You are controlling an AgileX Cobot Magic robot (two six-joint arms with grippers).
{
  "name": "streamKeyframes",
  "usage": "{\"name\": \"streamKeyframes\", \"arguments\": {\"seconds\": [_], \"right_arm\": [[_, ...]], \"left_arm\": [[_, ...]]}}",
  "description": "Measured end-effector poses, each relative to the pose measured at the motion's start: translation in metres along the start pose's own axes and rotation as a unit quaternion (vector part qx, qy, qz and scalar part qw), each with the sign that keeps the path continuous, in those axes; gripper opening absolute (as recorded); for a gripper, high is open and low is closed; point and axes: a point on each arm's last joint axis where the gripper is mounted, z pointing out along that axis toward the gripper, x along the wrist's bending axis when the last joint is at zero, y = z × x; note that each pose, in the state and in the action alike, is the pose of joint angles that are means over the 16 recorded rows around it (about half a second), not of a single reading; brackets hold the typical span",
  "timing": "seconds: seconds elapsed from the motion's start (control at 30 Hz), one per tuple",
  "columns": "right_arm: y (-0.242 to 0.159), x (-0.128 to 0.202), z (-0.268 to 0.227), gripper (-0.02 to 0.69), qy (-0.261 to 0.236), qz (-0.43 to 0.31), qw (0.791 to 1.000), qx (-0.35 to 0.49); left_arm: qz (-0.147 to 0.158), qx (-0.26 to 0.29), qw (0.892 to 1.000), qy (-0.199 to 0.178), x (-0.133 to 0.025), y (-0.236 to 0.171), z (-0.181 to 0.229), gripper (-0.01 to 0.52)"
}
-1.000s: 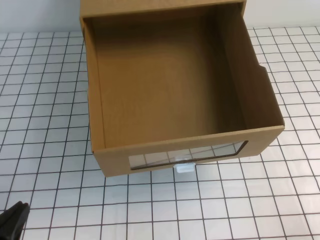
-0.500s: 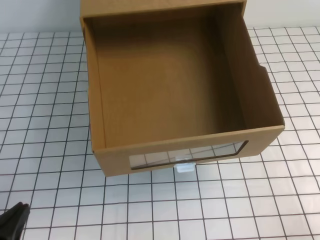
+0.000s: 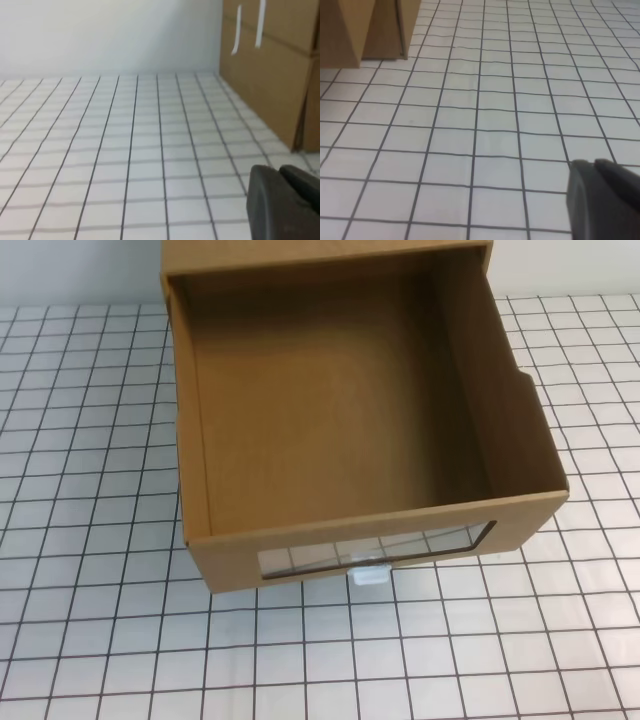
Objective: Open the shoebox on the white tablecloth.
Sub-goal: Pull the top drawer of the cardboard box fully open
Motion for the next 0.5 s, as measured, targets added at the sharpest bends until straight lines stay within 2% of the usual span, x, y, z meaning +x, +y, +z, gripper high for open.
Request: {"name": "streamKeyframes", "arguments": {"seconds": [0.2, 0.5], "right_arm": [[0.000, 0.000, 0.000, -0.013, 0.000, 0.000, 1.000, 0.000], [0.000, 0.000, 0.000, -0.013, 0.000, 0.001, 1.000, 0.000]], "left_arm": [[0.003, 0.041, 0.999, 0.024, 0.002, -0.009, -0.003, -0.005], [0.011, 0.094, 0.995, 0.026, 0.003, -0.018, -0.004, -0.005]]}}
